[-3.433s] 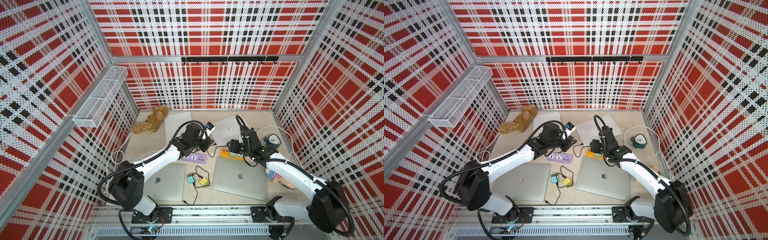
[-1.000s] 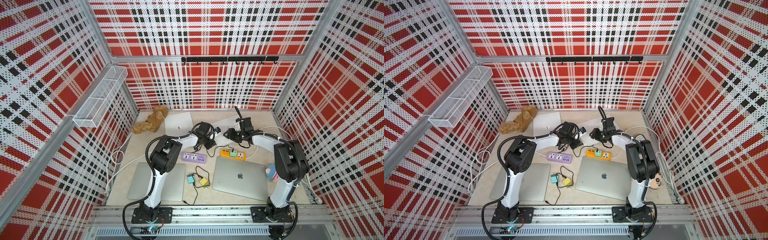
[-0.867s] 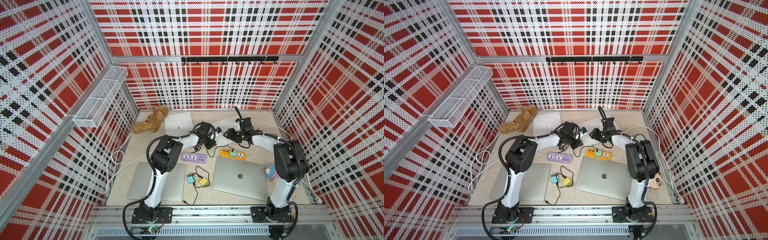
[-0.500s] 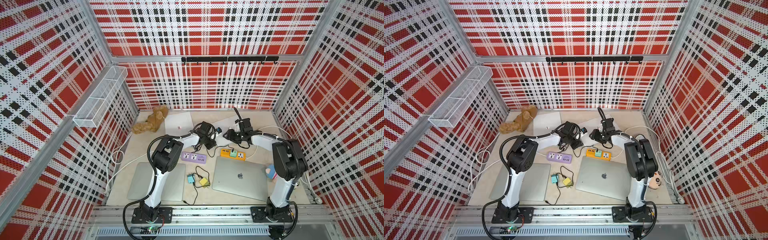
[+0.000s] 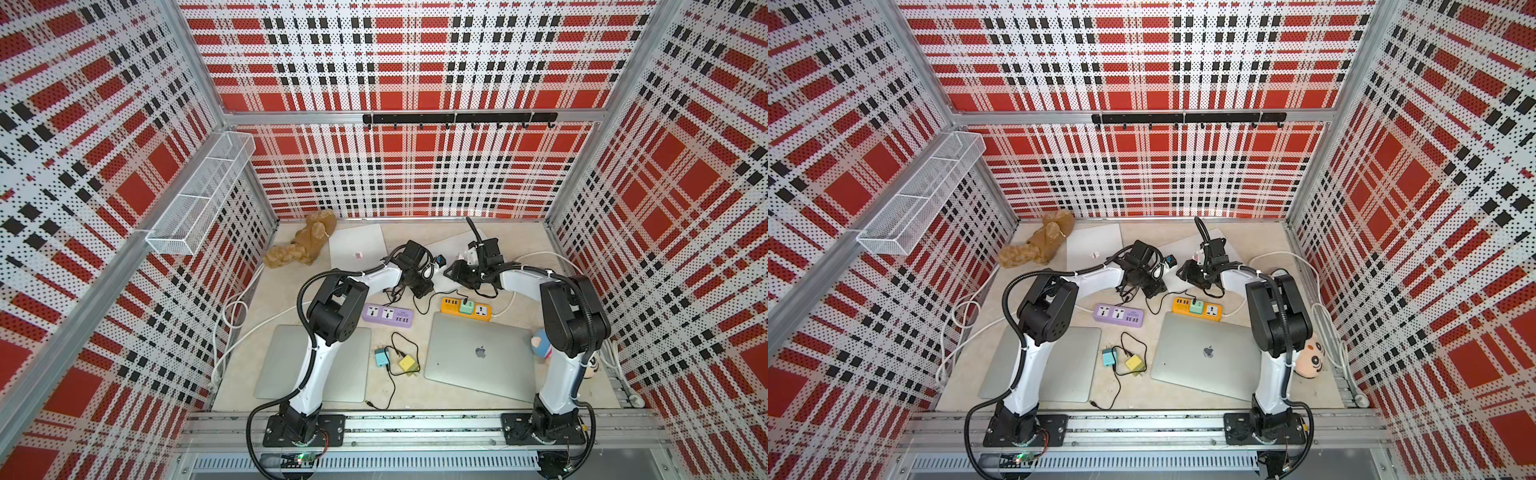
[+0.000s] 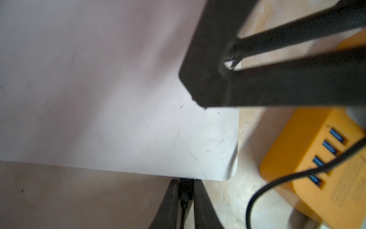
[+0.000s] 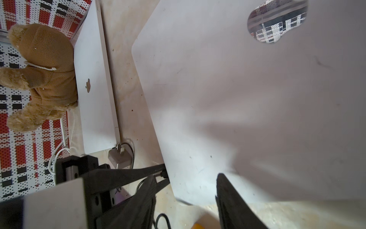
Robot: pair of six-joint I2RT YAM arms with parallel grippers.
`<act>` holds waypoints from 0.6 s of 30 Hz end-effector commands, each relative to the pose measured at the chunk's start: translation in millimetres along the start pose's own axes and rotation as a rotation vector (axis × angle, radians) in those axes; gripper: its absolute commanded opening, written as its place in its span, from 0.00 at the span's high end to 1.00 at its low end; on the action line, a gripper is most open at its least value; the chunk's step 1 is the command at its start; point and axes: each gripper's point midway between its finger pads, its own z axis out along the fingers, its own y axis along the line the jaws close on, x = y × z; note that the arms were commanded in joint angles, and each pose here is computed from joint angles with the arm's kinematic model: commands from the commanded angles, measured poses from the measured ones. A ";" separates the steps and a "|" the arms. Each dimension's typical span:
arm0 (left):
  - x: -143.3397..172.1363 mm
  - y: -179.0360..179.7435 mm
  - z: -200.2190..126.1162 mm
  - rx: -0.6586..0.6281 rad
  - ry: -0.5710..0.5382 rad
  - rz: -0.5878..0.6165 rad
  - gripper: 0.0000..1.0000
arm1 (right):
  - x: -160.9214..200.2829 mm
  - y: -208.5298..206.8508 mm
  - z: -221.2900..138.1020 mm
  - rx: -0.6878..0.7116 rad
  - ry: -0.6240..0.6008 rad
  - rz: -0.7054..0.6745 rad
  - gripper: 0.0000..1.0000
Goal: Unplug the laptop charger
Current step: Remove the charging cable from the laptop.
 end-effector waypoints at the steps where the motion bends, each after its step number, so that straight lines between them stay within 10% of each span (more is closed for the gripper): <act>1: 14.3 2.5 13.9 -0.009 0.048 -0.026 0.87 | 0.9 -3.1 3.7 -0.023 0.001 0.019 0.49; 18: 15.2 13.1 5.0 -0.113 0.081 0.034 0.92 | 22.8 -25.1 17.5 0.001 0.053 0.091 0.49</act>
